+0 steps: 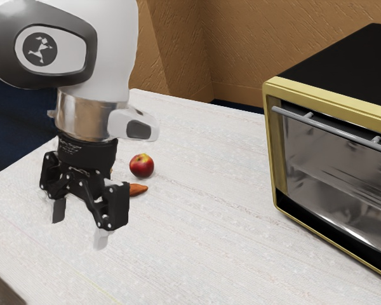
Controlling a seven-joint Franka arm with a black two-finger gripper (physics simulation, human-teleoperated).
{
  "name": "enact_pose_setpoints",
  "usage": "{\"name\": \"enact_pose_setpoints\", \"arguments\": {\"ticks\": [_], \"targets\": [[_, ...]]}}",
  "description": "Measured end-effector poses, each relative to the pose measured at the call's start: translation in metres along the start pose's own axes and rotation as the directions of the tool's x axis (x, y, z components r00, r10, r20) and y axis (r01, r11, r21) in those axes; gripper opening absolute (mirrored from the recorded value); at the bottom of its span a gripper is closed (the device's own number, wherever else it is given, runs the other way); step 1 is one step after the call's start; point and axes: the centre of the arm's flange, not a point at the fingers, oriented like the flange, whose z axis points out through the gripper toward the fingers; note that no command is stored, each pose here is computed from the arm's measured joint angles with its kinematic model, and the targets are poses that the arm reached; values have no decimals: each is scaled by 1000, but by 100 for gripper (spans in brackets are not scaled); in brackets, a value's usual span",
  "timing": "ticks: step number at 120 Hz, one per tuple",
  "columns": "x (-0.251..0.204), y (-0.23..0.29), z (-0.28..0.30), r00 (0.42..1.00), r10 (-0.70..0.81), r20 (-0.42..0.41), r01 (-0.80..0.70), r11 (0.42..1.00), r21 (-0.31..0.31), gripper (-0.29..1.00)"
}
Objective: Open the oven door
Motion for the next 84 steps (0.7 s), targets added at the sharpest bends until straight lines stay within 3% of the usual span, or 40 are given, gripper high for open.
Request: {"name": "enact_pose_setpoints", "arguments": {"ticks": [14, 27, 48, 67, 84], "targets": [[16, 0, -19, 976, -127, -175, 110, 988, -105, 70], [19, -11, -51, 915, -257, -310, 210, 961, -178, 70], [-1, -20, -51, 774, -442, -453, 231, 864, -448, 70], [22, 28, -73, 675, -599, -430, 207, 714, -669, 70], [54, 30, -89, 594, -736, -326, 250, 554, -794, 70]]}}
